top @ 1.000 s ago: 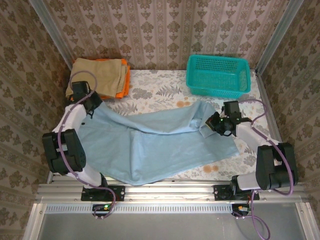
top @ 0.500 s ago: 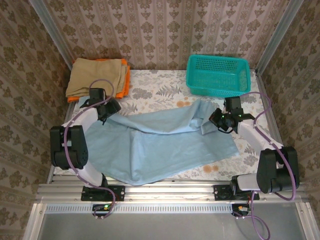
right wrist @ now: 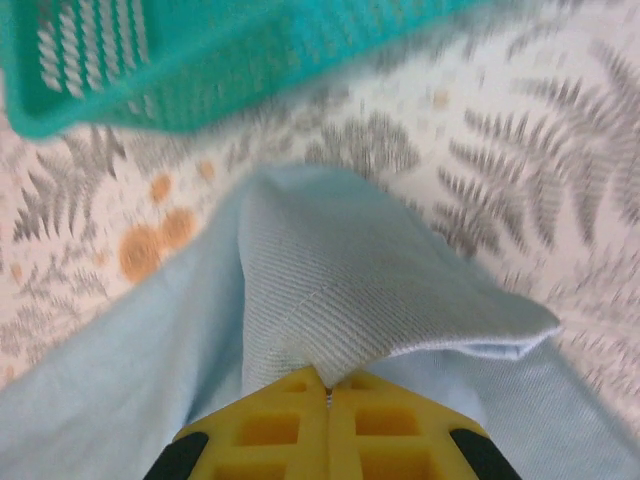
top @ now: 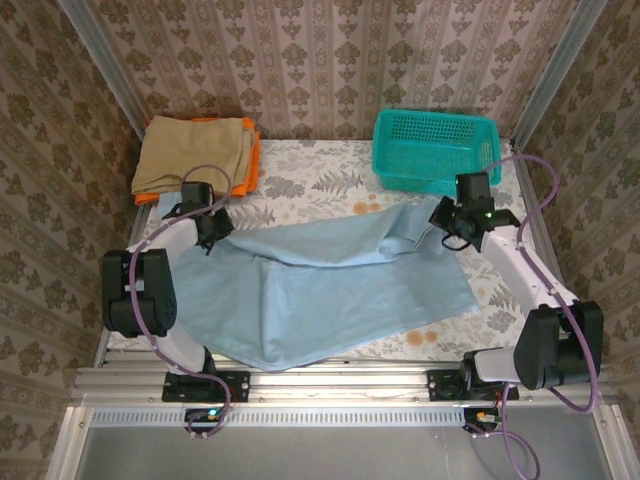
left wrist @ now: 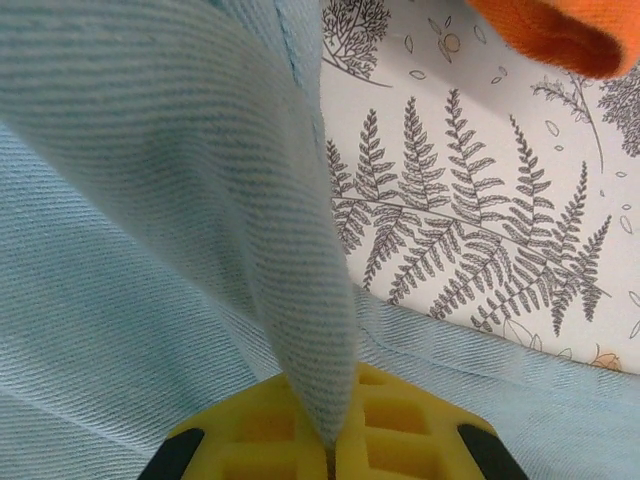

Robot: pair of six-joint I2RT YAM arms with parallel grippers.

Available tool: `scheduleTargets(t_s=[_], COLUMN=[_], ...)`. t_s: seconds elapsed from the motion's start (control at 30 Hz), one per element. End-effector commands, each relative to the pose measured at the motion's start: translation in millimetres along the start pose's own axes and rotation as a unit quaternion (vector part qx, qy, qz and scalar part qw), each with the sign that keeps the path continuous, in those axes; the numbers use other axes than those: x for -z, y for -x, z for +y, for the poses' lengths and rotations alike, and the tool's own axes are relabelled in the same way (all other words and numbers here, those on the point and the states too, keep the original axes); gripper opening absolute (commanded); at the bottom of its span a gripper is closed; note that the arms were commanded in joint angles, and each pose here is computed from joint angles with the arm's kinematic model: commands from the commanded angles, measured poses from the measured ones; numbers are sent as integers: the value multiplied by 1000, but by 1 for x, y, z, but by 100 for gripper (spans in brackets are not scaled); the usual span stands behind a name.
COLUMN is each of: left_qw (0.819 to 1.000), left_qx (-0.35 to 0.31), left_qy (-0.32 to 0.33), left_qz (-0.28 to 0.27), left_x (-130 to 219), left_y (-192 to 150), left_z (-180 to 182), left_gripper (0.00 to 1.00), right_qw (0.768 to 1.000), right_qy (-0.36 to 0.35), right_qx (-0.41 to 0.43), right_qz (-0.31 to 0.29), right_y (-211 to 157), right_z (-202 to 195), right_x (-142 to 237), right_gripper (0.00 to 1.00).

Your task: Fold and stack the trousers

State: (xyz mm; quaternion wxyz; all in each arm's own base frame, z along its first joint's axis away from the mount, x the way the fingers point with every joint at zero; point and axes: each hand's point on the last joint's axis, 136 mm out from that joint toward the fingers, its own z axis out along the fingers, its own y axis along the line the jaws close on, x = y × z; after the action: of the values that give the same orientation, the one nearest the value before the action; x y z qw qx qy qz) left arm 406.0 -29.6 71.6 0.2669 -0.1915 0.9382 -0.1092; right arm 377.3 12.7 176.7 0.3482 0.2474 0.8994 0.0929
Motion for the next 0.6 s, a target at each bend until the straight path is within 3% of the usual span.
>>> scheduleTargets(t_s=[0.0, 0.1, 0.3, 0.33, 0.37, 0.4, 0.47, 0.5, 0.57], left_qw=[998, 997, 996, 996, 996, 996, 996, 996, 995], left_qx=[-3, 4, 8, 9, 7, 4, -2, -2, -1], left_qy=[-6, -12, -27, -31, -38, -47, -57, -62, -80], left_qz=[-56, -72, -85, -84, -84, -81, -66, -57, -56], left_x=[24, 33, 36, 34, 32, 28, 21, 18, 22], left_y=[43, 58, 75, 76, 77, 77, 75, 74, 74], left_z=[-6, -6, -13, -15, -18, -23, -28, -30, -37], left_gripper=[0, 0, 0, 0, 0, 0, 0, 10, 54], right_qw=[996, 992, 988, 984, 981, 980, 977, 976, 980], right_qy=[-60, -84, -135, -160, -182, -186, -202, -207, -191], right_qx=[45, 70, 34, 18, -4, -21, -36, -40, -45], right_qz=[-56, -65, -72, -73, -75, -69, -56, -52, -44], right_y=[44, 64, 84, 83, 82, 80, 76, 74, 69], right_z=[-13, -22, -71, -85, -101, -111, -124, -126, -120], right_x=[10, 4, -18, -20, -21, -24, -26, -24, -21], right_gripper=[0, 0, 0, 5, 34, 49, 54, 57, 59])
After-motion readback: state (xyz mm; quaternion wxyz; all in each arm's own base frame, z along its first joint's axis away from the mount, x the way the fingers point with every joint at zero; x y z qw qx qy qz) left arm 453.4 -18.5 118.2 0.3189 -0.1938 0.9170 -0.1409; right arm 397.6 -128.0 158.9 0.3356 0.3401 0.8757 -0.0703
